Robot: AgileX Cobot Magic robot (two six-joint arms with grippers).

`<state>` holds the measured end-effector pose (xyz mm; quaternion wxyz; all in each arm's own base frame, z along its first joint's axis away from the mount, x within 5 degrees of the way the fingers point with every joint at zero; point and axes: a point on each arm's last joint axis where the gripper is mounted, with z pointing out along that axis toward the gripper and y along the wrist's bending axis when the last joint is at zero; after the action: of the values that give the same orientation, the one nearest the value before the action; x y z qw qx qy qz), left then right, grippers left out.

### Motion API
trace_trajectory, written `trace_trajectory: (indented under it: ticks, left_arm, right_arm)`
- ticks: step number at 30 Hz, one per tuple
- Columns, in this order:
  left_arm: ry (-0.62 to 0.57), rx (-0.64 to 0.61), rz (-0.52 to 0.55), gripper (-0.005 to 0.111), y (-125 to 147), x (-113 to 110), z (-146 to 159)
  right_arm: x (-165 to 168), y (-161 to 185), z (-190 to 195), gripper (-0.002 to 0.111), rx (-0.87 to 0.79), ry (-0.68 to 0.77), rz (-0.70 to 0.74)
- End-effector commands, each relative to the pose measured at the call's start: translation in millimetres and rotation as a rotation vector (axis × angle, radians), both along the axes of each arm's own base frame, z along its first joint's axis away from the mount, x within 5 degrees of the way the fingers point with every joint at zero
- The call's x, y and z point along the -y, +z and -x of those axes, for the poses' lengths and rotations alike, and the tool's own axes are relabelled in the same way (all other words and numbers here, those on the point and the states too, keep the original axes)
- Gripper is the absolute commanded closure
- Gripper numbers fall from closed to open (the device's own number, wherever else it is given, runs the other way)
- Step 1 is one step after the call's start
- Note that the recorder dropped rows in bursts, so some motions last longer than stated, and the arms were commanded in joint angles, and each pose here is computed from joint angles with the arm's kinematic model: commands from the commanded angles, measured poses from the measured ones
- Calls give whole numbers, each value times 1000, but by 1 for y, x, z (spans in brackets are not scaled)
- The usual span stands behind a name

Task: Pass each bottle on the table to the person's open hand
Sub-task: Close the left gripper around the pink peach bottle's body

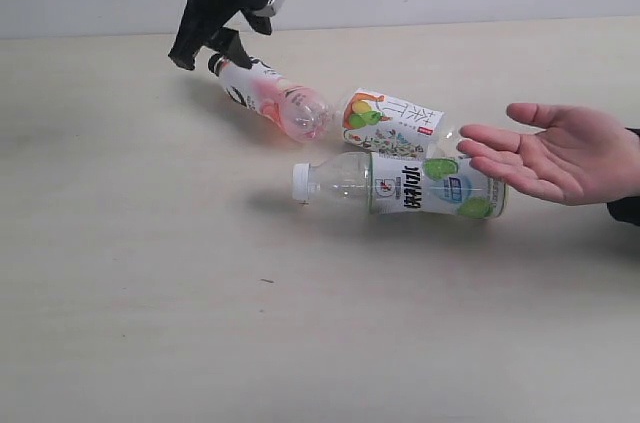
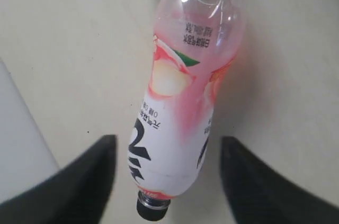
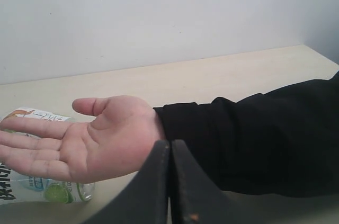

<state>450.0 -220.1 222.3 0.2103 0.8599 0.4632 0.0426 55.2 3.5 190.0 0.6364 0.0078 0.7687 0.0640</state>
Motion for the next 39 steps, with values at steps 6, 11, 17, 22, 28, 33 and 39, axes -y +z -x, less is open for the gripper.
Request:
trace_trajectory:
  ticks: [6, 11, 17, 22, 28, 33, 39]
  left_arm:
    - [10, 20, 43, 16, -27, 8, -11]
    - [19, 23, 40, 16, -45, 10, -17]
    - [6, 22, 30, 16, -61, 13, -19]
    - [11, 32, 33, 16, -69, 14, -22]
    - [15, 24, 30, 16, -83, 16, -24]
    - [20, 26, 29, 16, -93, 16, -26]
    - [18, 20, 26, 39, -93, 16, -25]
  right_arm:
    - [0, 0, 0, 108, 10, 3, 2]
    - [0, 0, 0, 108, 10, 3, 2]
    - [0, 0, 0, 108, 10, 3, 2]
    - [0, 0, 0, 108, 10, 3, 2]
    - [0, 0, 0, 108, 10, 3, 2]
    - [0, 0, 0, 108, 10, 3, 2]
    - [0, 0, 0, 108, 10, 3, 2]
